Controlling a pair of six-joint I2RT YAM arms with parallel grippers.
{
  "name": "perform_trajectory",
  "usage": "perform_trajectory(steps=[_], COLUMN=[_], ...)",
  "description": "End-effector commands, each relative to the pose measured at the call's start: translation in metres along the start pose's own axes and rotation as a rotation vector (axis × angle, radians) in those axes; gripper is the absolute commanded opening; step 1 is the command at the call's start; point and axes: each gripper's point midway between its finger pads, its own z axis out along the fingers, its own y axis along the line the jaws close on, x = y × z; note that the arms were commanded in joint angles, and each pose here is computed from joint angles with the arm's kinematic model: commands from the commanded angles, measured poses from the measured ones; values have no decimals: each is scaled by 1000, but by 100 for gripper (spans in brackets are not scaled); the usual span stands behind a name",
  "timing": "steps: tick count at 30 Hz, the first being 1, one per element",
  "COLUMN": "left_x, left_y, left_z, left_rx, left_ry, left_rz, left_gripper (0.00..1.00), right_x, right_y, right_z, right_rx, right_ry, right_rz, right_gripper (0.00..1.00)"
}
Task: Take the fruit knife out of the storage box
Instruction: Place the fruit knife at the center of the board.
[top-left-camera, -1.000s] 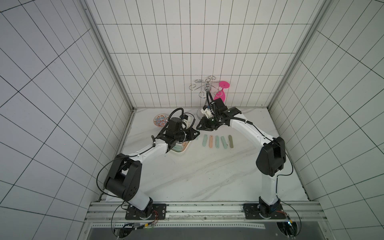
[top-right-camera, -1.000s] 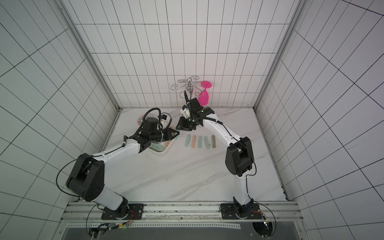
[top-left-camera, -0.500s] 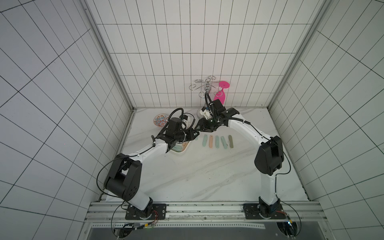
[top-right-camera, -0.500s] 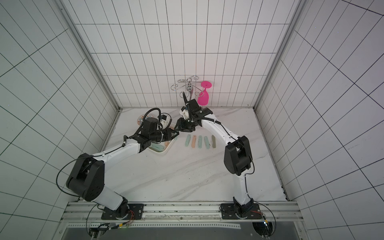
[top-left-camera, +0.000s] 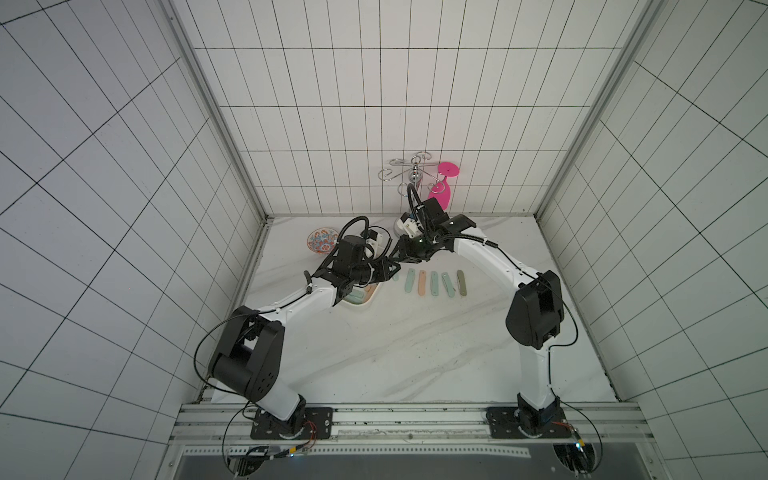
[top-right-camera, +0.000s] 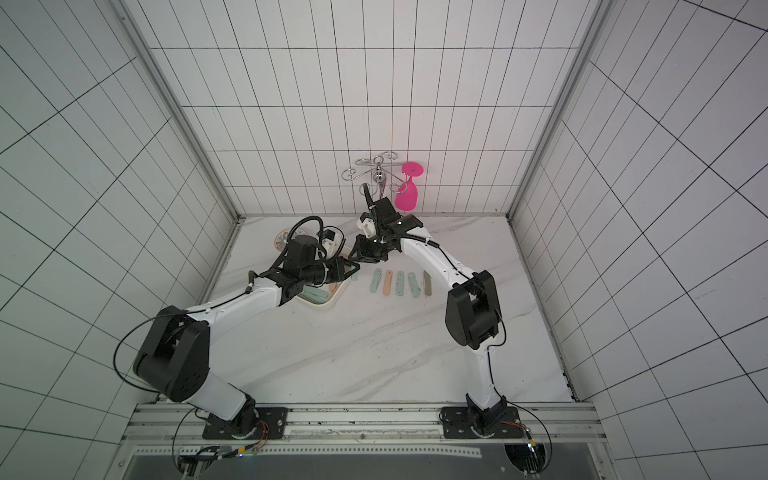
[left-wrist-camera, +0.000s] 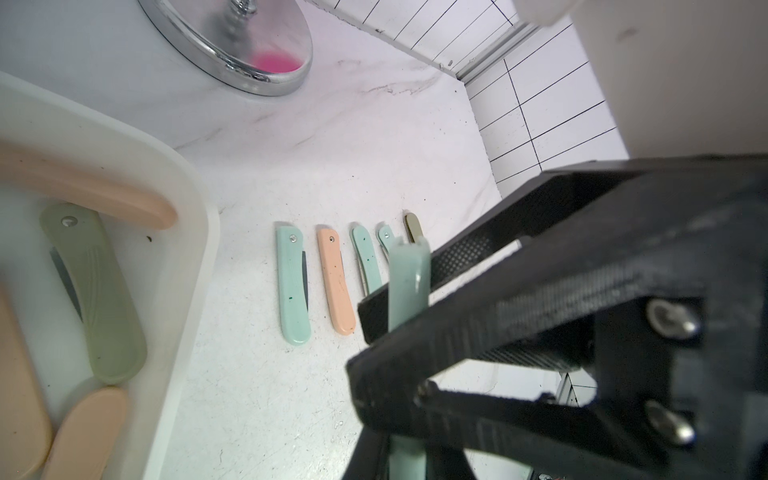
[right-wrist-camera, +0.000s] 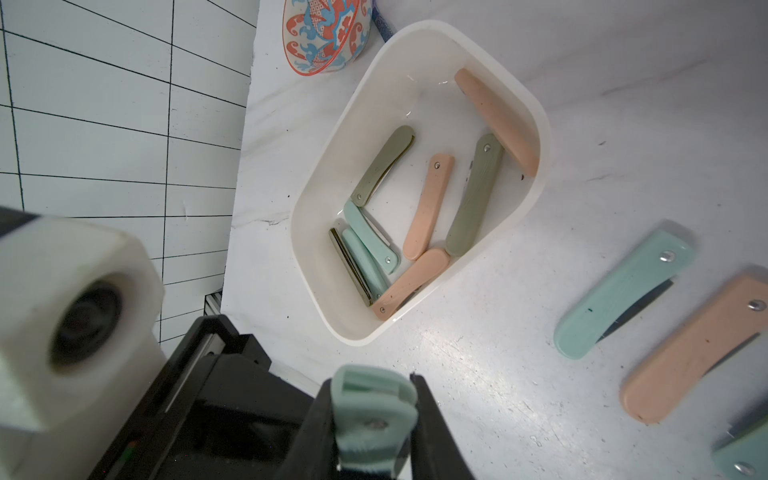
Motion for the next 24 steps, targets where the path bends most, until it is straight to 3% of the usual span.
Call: perform_trajectory(steps=[1,3,8,16,24], left_x=[-20,-21,-21,-25,-39], left_y=[-12,-12,-10,3,34], left_z=[1,0,-2,-10,-26], left_rx=[26,21,1,-92,-173], left_ry=[-55,-57,-61,-63,-84], left_rz=[33,33,41,60,8], left_gripper=[17,31,43,50,51], right_x=[2,1,-5,-7,6], right_y=[-3,-7,-19,-54,-125], right_z=[-6,-8,-19,-48,-65], right_rx=[45,51,62,114,306], right_ry=[8,5,-15,-33,35], right_rz=[-30,-20,-1,36,91], right_gripper=[5,0,0,0,0])
